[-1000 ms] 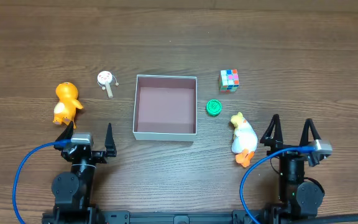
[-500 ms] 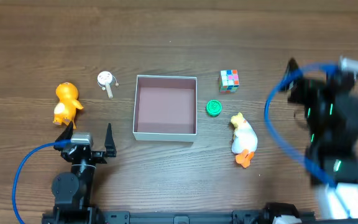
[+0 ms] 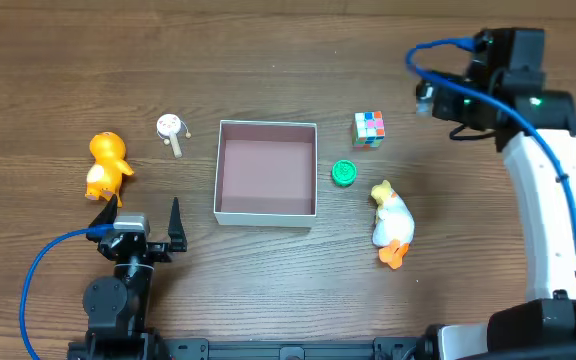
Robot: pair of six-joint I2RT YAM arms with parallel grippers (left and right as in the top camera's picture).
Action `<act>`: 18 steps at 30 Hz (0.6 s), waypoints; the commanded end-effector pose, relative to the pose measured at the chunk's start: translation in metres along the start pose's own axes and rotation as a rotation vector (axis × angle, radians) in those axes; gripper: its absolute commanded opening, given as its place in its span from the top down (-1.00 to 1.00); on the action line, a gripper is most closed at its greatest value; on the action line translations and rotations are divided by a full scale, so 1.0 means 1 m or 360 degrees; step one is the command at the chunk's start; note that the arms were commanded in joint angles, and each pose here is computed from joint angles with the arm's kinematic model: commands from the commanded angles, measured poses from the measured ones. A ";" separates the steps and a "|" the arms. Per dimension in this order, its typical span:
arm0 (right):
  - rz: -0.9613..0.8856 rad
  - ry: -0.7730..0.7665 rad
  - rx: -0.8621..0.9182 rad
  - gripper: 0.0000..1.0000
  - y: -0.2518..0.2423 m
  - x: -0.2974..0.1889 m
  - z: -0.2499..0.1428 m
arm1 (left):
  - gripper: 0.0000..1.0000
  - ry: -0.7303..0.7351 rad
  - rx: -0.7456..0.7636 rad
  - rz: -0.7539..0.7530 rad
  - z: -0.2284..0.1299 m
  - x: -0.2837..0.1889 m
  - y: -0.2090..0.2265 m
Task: Pack container
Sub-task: 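Move the right gripper over the Rubik's cube and lower onto it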
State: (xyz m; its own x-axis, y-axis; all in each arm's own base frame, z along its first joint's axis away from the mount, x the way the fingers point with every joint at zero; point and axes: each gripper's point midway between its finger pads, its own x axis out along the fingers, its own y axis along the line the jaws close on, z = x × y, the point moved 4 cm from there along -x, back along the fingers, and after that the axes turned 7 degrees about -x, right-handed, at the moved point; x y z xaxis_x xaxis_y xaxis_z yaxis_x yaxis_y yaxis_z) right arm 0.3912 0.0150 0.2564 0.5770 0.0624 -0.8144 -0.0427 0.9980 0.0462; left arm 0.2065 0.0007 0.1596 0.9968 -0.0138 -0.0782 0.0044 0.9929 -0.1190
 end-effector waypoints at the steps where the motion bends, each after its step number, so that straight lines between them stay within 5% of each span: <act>1: -0.0181 0.0053 -0.0245 -1.00 0.035 0.020 0.001 | -1.00 -0.0009 0.0014 0.0014 0.000 0.000 0.002; 9: -0.0075 0.0551 -0.0108 -1.00 0.069 0.051 -0.061 | -1.00 -0.0009 0.0014 0.0014 0.000 0.000 0.002; 18: -0.0044 0.0460 -0.0098 -1.00 0.072 0.055 -0.050 | -1.00 -0.0009 0.0014 0.0014 0.000 0.000 0.002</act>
State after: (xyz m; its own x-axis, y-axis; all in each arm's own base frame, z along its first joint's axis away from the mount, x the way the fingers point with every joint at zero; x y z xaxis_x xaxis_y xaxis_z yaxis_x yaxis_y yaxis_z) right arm 0.3699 0.0876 0.1739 0.2652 0.0021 -0.9642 -0.0967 0.9950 -0.0244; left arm 0.2065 0.0007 0.1596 0.9968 -0.0138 -0.0786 0.0044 0.9929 -0.1190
